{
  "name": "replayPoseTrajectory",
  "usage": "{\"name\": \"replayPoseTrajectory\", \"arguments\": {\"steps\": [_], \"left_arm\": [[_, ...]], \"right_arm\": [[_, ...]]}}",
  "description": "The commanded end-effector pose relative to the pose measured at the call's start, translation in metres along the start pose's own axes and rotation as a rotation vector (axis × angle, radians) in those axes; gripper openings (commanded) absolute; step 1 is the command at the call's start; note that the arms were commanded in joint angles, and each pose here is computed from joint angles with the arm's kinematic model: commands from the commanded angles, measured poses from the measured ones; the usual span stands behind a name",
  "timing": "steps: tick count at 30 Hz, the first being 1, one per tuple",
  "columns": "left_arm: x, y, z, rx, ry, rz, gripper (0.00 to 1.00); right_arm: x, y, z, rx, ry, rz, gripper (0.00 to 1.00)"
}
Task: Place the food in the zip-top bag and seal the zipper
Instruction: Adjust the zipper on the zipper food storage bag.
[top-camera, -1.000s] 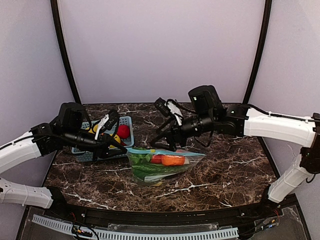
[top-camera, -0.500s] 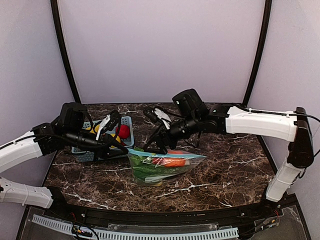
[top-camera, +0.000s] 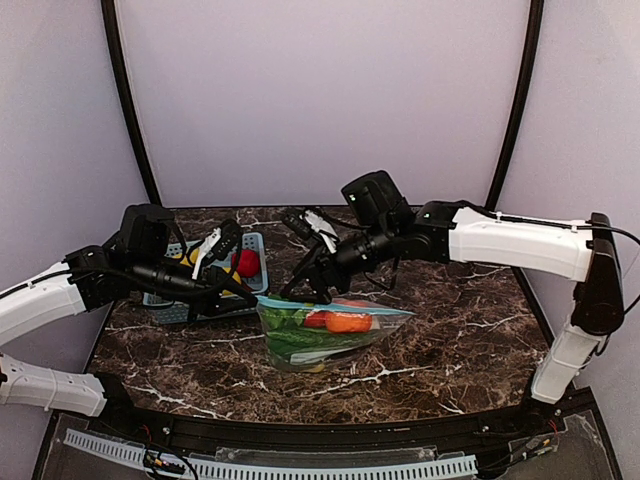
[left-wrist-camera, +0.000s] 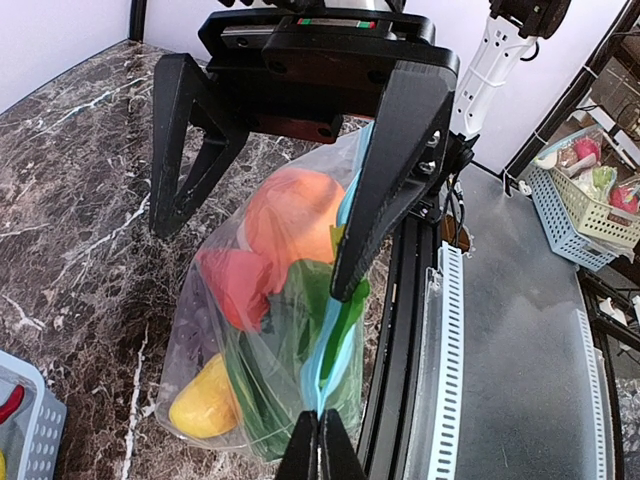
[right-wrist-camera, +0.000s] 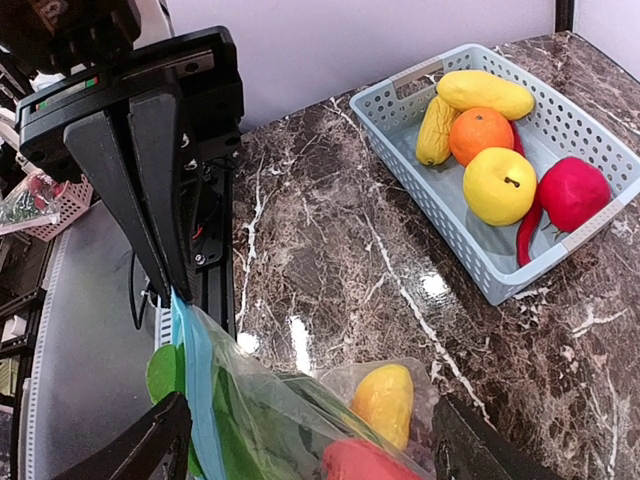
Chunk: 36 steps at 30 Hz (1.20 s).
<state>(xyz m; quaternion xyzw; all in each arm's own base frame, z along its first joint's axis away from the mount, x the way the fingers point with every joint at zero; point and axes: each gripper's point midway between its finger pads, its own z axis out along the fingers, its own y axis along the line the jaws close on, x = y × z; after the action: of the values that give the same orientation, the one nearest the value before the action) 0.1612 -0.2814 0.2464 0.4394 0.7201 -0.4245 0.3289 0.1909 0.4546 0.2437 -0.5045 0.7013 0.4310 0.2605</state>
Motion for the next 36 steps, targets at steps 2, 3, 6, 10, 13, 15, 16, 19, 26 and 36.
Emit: {"name": "replayPoseTrajectory", "arguments": {"steps": [2, 3, 6, 10, 13, 15, 16, 19, 26, 36], "left_arm": [[-0.006, -0.004, -0.002, 0.014, -0.019, 0.031, 0.01], [-0.006, -0.004, -0.003, 0.014, -0.02, 0.032, 0.01], [-0.007, -0.004, -0.003, 0.017, -0.021, 0.035, 0.01], [-0.007, -0.005, -0.003, 0.019, -0.02, 0.037, 0.01], [-0.009, -0.006, -0.003, 0.023, -0.022, 0.041, 0.01], [-0.01, -0.006, -0.003, 0.026, -0.024, 0.044, 0.01], [-0.011, -0.006, -0.003, 0.028, -0.024, 0.045, 0.01], [-0.012, -0.008, -0.004, 0.032, -0.023, 0.048, 0.01], [-0.013, -0.008, -0.006, 0.022, 0.001, 0.073, 0.01], [-0.021, -0.009, -0.01, 0.014, 0.005, 0.107, 0.01]], "right_arm": [[-0.005, 0.01, 0.007, -0.046, -0.003, -0.02, 0.81], [-0.004, 0.009, 0.008, -0.048, 0.001, -0.019, 0.81], [0.0, 0.009, 0.01, -0.055, 0.017, -0.019, 0.81], [0.005, 0.013, 0.013, -0.084, 0.039, -0.031, 0.81], [0.01, 0.01, 0.017, -0.083, 0.068, -0.024, 0.82], [0.013, 0.007, 0.02, -0.078, 0.089, -0.009, 0.82], [0.014, 0.006, 0.023, -0.078, 0.099, -0.023, 0.82], [0.019, 0.002, 0.027, -0.073, 0.122, -0.02, 0.82], [0.026, 0.008, 0.033, -0.122, 0.163, -0.045, 0.81], [0.055, -0.014, 0.043, -0.035, 0.306, -0.078, 0.81]]}}
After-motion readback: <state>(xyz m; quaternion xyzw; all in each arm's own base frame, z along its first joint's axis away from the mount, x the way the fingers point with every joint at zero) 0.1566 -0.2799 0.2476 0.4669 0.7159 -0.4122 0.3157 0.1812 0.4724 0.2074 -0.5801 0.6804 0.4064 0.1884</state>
